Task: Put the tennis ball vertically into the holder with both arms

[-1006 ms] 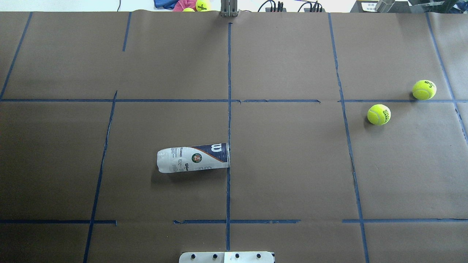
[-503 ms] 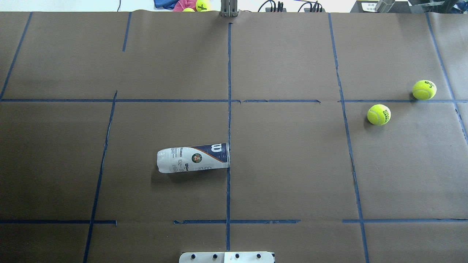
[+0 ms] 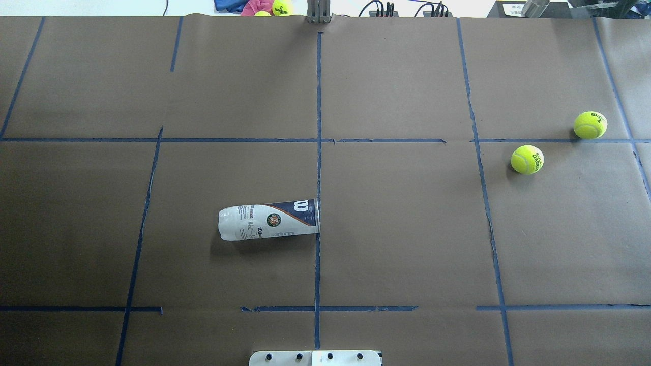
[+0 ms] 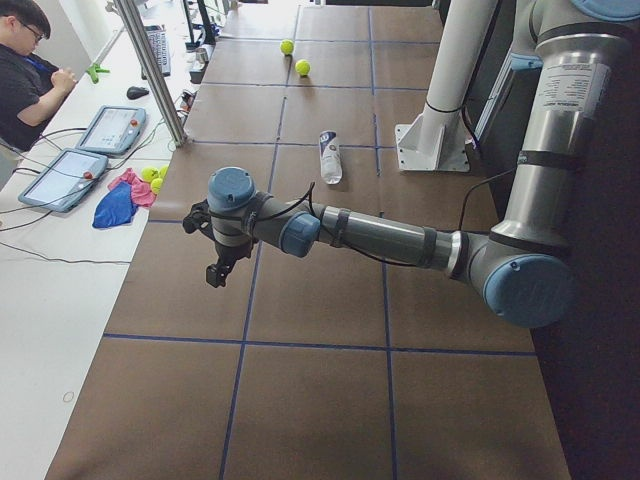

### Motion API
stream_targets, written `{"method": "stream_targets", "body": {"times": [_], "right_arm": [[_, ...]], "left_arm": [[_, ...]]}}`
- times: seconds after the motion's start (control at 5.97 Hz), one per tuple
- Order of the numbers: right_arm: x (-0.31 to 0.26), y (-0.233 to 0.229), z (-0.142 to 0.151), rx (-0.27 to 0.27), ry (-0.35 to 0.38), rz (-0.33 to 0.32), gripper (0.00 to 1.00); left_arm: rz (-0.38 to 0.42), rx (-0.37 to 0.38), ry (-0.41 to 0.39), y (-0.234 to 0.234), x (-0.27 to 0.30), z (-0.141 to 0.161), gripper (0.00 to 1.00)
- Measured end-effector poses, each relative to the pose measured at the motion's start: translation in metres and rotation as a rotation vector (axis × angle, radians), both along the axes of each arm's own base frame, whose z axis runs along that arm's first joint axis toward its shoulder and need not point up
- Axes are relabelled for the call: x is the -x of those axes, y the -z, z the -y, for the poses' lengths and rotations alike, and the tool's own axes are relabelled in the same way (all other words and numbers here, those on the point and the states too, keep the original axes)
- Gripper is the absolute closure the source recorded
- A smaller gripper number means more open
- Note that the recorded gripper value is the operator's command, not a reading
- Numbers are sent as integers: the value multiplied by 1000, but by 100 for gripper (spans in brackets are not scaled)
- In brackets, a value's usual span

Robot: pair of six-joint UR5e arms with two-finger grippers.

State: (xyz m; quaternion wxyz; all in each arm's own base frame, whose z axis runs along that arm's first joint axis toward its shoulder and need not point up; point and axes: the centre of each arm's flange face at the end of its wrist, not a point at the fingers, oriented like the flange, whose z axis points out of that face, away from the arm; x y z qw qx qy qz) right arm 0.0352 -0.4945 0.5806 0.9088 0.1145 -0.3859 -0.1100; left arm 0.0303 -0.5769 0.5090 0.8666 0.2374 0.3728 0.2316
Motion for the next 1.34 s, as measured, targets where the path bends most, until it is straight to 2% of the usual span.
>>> {"method": "stream_targets", "body": {"times": [0.17, 0.34, 0.5, 0.67, 0.84, 1.34], "right_arm": [[6, 4, 4, -10, 12, 1, 0], [10, 5, 5, -13, 19, 1, 0], [11, 6, 5, -14, 21, 2, 0], [11, 6, 5, -14, 22, 2, 0], [12, 6, 5, -15, 23, 2, 0], [12, 4, 5, -11, 24, 2, 0]], "left_arm": [[-33, -138, -76, 50, -55, 13, 0], [-71, -231, -146, 103, -109, 22, 0], [-105, -315, -218, 162, -171, 23, 0], [-113, -401, -255, 220, -234, 10, 0], [-90, -445, -272, 265, -295, -17, 0], [69, -443, -381, 361, -431, -104, 0]]}}
